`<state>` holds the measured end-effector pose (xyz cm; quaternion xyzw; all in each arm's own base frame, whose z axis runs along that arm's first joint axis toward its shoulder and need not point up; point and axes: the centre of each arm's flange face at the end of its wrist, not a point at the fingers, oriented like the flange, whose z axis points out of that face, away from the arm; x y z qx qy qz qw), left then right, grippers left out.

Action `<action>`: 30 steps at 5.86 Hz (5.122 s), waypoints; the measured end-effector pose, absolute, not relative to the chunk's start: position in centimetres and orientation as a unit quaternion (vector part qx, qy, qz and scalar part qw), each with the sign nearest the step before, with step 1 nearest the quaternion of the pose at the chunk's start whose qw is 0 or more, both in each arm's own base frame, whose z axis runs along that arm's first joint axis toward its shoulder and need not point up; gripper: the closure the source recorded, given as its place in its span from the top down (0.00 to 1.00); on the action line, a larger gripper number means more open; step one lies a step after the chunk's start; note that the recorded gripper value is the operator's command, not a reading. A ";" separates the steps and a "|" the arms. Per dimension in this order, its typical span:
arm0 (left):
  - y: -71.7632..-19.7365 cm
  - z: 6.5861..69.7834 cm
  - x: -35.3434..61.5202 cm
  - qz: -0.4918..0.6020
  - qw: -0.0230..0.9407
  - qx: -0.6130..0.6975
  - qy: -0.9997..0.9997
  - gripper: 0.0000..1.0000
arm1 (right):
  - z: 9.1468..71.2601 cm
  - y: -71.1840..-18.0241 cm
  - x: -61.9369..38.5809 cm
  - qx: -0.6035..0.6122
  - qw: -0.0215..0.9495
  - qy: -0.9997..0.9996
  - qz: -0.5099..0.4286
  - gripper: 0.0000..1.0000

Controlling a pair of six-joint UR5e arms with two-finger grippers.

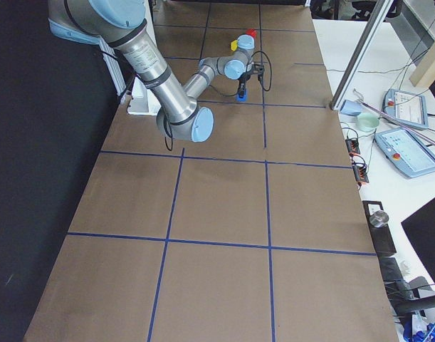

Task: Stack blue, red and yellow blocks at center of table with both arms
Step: 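Carry the blue cube with the right gripper to the table center, then open the right gripper to release the blue cube at center, then raise the right gripper away while the left gripper grasps the red cube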

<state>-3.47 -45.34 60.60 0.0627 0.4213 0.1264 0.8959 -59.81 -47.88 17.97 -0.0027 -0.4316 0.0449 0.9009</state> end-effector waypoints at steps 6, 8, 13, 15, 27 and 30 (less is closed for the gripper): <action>-45.3 60.8 -3.3 0.125 0.891 0.060 0.433 1.00 | 19.7 -46.1 -62.4 0.009 0.913 -0.407 0.022 1.00; -45.7 60.3 -2.3 0.114 0.893 0.053 0.432 1.00 | 18.9 -46.3 -61.9 0.015 0.911 -0.412 0.017 1.00; -47.4 55.1 15.8 0.258 0.869 0.122 0.405 1.00 | 24.8 -46.3 -39.1 0.032 0.889 -0.456 0.007 1.00; -47.3 53.5 21.4 0.277 0.873 0.133 0.379 1.00 | 28.7 -45.9 -34.5 0.042 0.894 -0.445 -0.015 1.00; -54.3 66.0 16.7 0.215 0.904 0.078 0.361 0.97 | 30.2 -45.6 -33.6 0.041 0.897 -0.439 -0.023 1.00; -55.0 66.0 17.5 0.220 0.902 0.081 0.363 0.03 | 30.2 -45.7 -33.5 0.041 0.897 -0.439 -0.022 1.00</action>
